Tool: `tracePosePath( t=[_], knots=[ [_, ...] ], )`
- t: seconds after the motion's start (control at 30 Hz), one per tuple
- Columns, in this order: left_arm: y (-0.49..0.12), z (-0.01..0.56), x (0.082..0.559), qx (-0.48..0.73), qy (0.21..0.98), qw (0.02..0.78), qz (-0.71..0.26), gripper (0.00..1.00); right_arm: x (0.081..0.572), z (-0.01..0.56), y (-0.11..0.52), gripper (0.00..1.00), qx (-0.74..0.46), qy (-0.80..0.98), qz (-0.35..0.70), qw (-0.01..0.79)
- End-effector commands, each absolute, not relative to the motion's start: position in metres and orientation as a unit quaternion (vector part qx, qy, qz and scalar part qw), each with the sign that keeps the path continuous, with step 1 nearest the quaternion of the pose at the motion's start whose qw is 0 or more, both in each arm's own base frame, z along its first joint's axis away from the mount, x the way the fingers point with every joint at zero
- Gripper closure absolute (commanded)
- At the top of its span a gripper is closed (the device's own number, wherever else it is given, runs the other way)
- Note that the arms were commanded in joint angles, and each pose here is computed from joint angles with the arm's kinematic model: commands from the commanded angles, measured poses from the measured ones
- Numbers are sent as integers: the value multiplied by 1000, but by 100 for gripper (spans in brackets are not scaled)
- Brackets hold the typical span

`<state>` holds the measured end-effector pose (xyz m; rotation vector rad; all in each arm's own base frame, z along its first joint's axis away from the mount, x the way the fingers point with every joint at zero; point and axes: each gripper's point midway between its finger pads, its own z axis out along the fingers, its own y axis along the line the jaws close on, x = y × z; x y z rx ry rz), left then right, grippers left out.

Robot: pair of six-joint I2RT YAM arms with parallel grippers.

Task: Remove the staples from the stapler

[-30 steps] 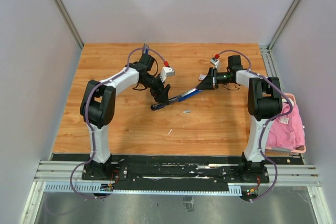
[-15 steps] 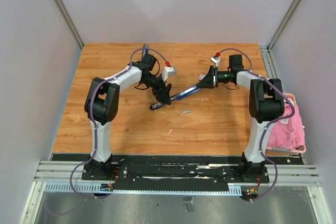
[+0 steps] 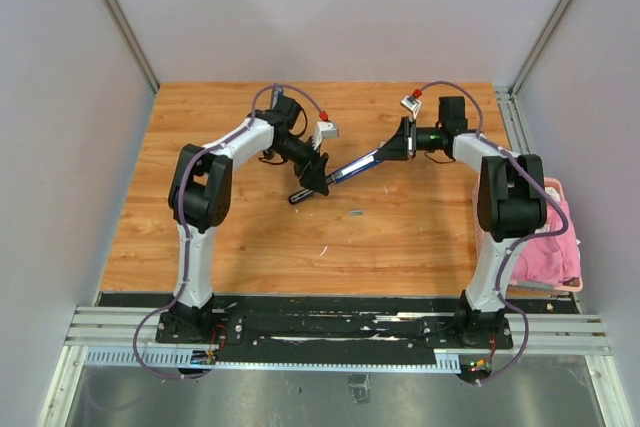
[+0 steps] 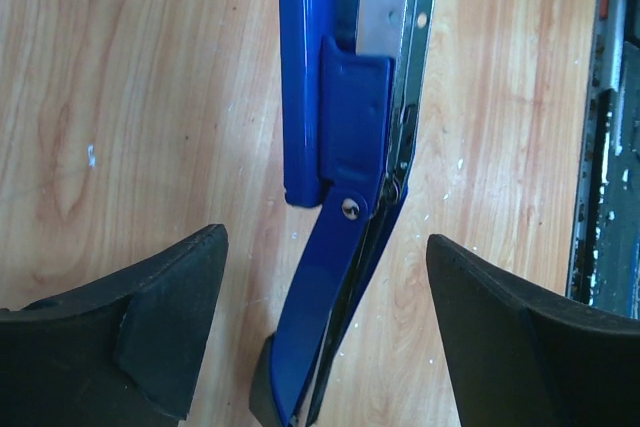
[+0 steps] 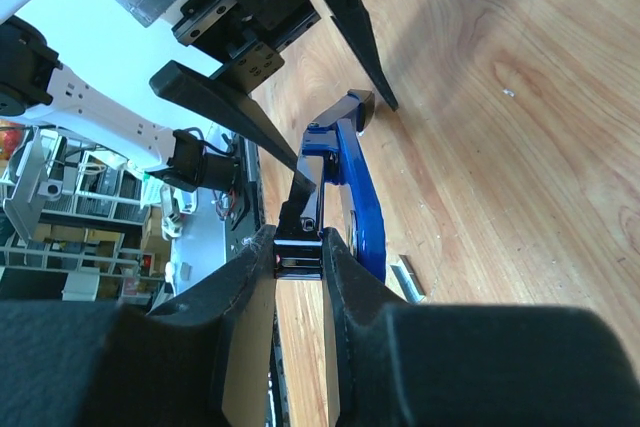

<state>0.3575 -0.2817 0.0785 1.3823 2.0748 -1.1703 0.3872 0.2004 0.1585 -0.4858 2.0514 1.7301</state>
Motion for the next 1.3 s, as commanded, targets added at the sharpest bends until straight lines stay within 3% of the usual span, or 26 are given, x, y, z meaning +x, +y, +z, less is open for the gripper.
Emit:
tracePosePath(
  t=[0.0,0.77,1.13,1.27],
  knots=[
    [-292,89,349,498,711,182,-462,17,364,188,211,100,-215,698,656,192],
    [-306,106,334,473,673,153,-548,43,350,187,224,100,-240,693,658,171],
    [-314,105,316,464,668,129,-567,44,352,187,224,100,-241,696,654,175],
    [-312,104,310,467,667,121,-568,52,352,187,224,100,-241,695,654,176]
  ],
)
